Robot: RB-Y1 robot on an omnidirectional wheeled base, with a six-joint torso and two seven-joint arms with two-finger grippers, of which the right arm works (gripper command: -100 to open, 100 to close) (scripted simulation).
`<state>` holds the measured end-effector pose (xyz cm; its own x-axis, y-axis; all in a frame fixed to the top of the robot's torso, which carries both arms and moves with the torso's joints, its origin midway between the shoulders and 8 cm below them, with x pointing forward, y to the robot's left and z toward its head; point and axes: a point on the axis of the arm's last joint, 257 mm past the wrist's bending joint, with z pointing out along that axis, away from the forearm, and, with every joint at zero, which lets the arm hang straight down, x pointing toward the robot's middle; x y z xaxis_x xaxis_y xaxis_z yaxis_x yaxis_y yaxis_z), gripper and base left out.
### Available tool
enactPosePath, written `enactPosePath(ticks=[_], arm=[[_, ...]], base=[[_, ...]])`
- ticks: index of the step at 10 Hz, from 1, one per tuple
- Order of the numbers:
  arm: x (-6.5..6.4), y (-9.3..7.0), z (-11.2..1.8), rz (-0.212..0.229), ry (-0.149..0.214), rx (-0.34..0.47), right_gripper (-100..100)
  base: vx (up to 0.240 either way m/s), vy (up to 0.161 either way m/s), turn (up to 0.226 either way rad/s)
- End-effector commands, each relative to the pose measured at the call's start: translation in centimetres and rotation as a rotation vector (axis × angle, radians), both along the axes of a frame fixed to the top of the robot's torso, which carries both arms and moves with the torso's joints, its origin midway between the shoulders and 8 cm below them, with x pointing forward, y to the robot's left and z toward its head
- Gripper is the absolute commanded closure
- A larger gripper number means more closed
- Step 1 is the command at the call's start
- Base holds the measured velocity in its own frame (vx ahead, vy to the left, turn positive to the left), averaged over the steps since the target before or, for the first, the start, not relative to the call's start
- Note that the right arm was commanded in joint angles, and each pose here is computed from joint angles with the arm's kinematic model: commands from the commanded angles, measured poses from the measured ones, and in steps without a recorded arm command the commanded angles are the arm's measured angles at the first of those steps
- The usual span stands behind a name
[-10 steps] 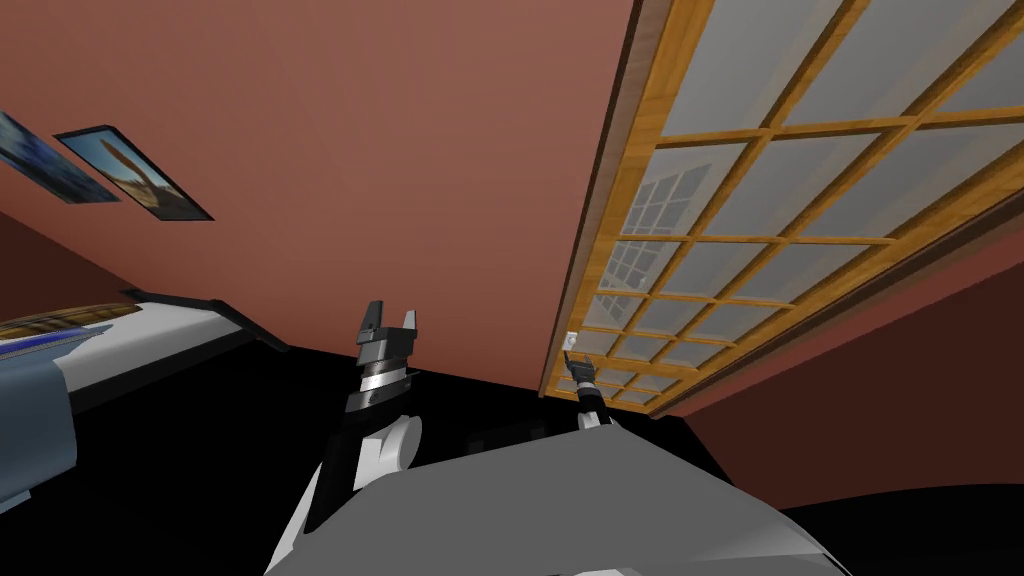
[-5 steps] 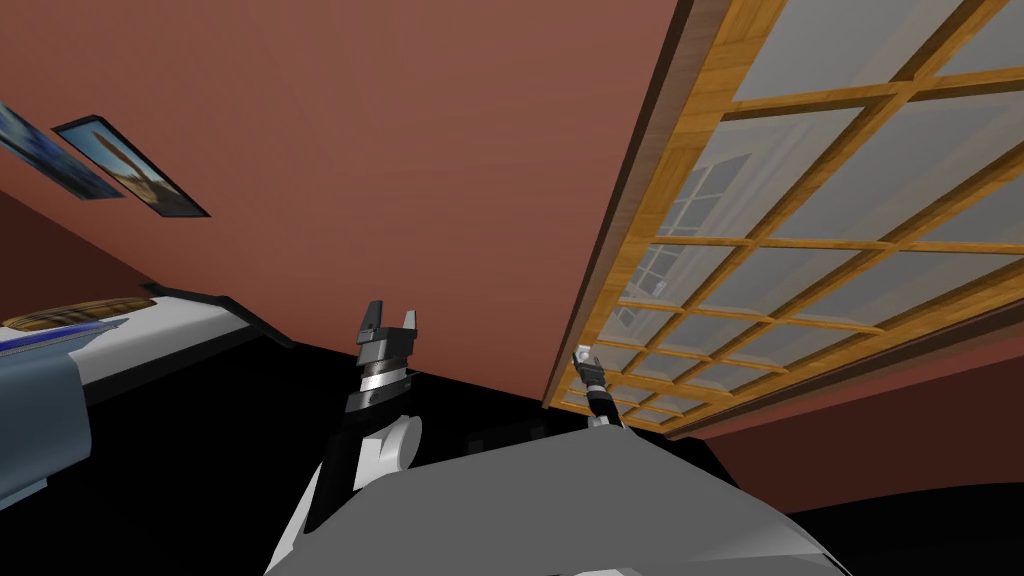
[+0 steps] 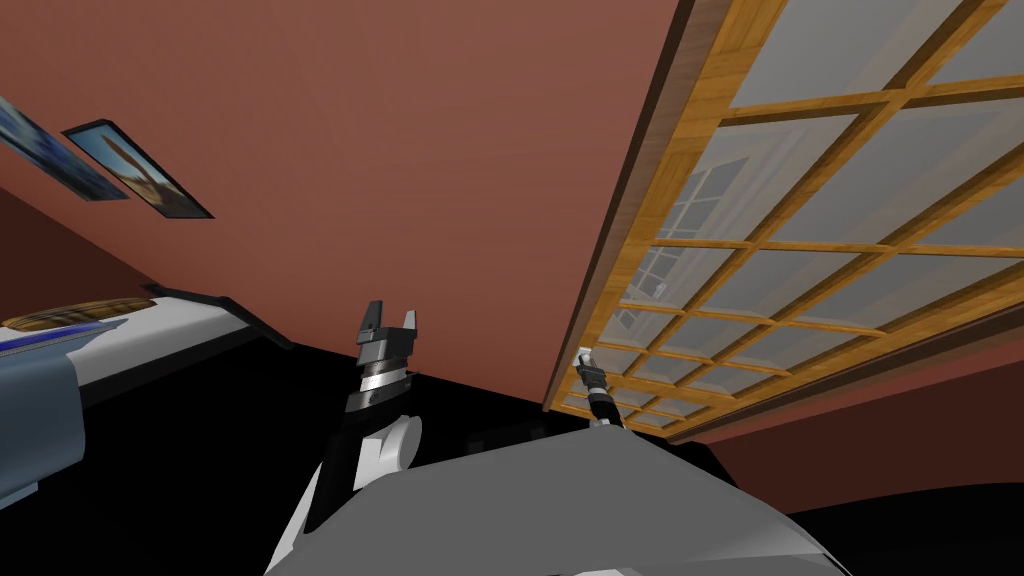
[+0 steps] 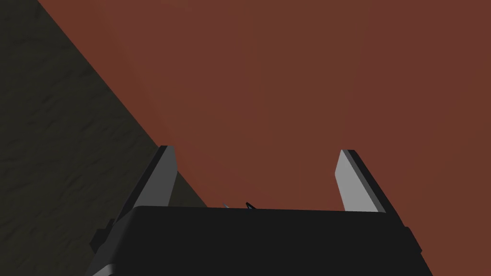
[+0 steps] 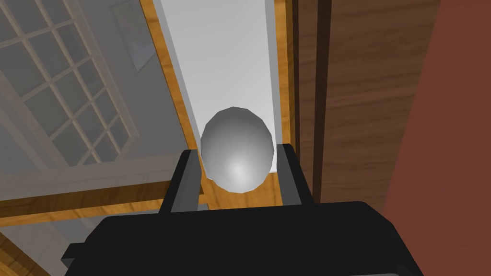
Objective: Pull the door open
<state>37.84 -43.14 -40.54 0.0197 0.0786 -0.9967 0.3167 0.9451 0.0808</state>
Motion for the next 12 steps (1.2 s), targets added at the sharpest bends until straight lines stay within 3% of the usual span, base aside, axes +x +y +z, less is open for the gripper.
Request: enactPosePath(ticks=[1, 3, 12], arm=[[0.06, 0.02, -0.03, 0.0, 0.001, 0.001, 100], [0.06, 0.02, -0.03, 0.0, 0.001, 0.001, 100], [0.31, 0.01, -0.02, -0.001, -0.073, 0.22, 100]], base=[[0.0, 0.0, 0.0], [0.0, 0.0, 0.0], [-0.018, -0.004, 0.016]])
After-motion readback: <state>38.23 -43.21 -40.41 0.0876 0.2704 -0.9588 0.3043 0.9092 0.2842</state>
